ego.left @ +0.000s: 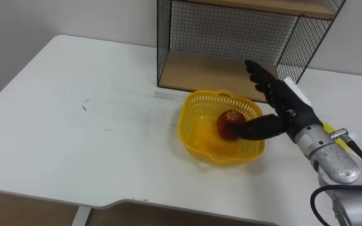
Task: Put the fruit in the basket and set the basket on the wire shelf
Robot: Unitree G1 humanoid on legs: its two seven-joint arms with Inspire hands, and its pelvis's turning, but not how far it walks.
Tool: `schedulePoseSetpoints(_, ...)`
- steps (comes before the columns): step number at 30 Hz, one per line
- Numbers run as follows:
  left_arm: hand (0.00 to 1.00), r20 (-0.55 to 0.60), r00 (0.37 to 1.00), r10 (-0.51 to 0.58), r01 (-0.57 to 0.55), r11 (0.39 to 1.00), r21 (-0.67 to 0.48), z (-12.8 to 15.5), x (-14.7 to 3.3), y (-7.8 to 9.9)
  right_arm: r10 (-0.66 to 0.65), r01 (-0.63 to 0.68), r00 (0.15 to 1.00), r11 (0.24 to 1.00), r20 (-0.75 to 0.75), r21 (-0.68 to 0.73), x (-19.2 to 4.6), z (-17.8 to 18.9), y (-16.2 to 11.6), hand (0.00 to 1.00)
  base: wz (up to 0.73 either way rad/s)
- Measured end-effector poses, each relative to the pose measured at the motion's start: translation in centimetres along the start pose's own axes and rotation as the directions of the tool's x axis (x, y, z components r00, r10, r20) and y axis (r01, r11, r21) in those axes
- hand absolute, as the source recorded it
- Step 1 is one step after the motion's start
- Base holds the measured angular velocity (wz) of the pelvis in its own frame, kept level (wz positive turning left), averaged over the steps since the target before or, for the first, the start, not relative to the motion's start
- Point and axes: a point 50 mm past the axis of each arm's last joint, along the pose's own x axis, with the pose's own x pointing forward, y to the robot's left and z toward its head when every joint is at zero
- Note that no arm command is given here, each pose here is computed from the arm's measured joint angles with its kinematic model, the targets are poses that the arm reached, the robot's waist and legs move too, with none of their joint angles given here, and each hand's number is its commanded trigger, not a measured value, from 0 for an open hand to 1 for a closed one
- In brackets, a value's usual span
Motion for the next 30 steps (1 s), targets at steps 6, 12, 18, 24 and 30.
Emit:
schedulePoseSetpoints(6, 0.00, -0.009, 1.000, 0.005, -0.005, 1.000, -0.021, -0.6, -0.1, 0.1, -0.227, 0.227, 0.973, 0.974, 0.039, 0.014, -0.6, 0.5, -3.5, 0.00, -0.01)
schedulePoseSetpoints(12, 0.00, -0.026, 1.000, -0.002, 0.001, 1.000, -0.028, -1.3, -0.2, -0.2, -0.356, 0.354, 0.934, 0.934, 0.037, 0.053, -1.0, 0.5, -4.8, 0.00, -0.09)
schedulePoseSetpoints(18, 0.00, -0.033, 0.999, -0.004, 0.003, 0.999, -0.045, -1.5, -0.3, -0.5, -0.464, 0.461, 0.885, 0.885, 0.034, 0.060, -1.2, 0.5, -5.7, 0.00, 0.00)
schedulePoseSetpoints(24, 0.00, -0.035, 0.999, 0.004, -0.006, 0.998, -0.068, -1.5, -0.3, -0.3, -0.612, 0.609, 0.789, 0.790, 0.046, 0.069, -1.2, 1.0, -7.5, 0.00, 0.00)
schedulePoseSetpoints(30, 0.00, -0.050, 0.999, 0.014, -0.018, 0.997, -0.078, -1.9, -0.3, -0.2, -0.655, 0.655, 0.755, 0.754, -0.020, 0.051, -1.4, -0.5, -8.3, 0.00, -0.02)
